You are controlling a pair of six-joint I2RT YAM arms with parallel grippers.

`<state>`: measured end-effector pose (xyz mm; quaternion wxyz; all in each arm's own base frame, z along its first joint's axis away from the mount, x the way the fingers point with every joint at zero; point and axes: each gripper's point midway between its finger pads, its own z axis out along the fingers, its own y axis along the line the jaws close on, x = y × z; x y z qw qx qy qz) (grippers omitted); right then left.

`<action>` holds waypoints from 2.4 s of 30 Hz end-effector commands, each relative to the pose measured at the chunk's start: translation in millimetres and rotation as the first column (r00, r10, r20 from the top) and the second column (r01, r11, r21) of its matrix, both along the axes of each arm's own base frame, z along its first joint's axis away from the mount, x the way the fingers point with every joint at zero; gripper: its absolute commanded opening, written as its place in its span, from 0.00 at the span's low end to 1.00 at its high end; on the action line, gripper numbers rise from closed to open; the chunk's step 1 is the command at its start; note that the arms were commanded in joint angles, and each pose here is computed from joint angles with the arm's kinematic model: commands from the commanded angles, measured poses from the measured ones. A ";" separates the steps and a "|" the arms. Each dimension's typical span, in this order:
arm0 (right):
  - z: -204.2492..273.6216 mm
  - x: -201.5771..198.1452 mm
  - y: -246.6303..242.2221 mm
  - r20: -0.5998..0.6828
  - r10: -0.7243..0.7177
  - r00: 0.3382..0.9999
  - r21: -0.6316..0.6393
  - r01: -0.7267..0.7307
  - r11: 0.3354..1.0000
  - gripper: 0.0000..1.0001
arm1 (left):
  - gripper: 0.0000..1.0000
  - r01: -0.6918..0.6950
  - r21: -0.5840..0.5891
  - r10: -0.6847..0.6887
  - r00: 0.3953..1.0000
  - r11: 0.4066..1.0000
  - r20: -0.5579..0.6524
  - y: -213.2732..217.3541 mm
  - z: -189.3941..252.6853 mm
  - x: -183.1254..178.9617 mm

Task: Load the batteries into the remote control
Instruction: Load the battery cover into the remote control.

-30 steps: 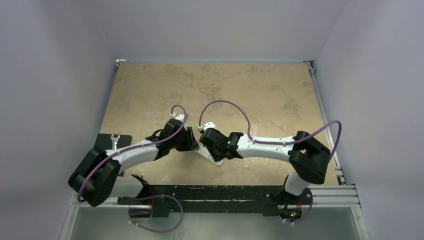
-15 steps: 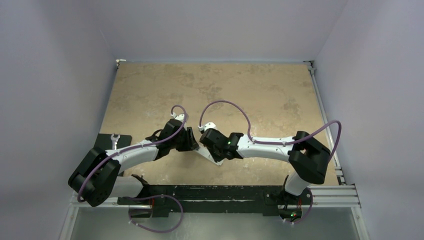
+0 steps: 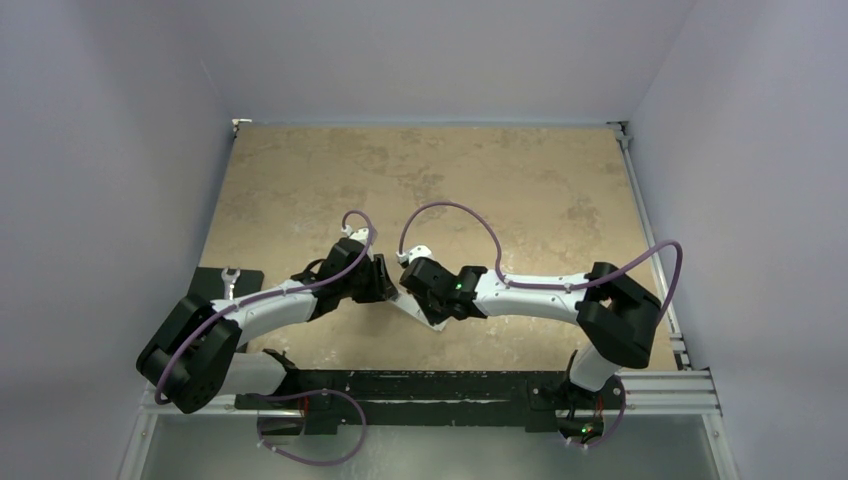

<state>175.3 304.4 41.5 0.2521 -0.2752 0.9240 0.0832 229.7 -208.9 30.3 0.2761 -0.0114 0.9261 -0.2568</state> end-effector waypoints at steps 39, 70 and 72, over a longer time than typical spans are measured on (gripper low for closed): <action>51.5 -9.0 -21.0 -0.027 -0.308 0.951 0.293 0.302 0.907 0.44 | 0.32 0.080 -0.057 -0.079 0.996 0.995 0.030 -7.4 10.0 -9.1; 25.7 1.6 -37.0 -0.065 -0.531 0.845 0.304 0.524 0.796 0.48 | 0.29 0.067 -0.076 -0.068 0.998 0.995 -0.009 3.0 3.9 -32.1; 23.1 2.6 -36.6 -0.067 -0.534 0.843 0.299 0.528 0.795 0.48 | 0.30 0.068 -0.072 -0.069 0.998 0.995 -0.008 3.2 3.3 -31.6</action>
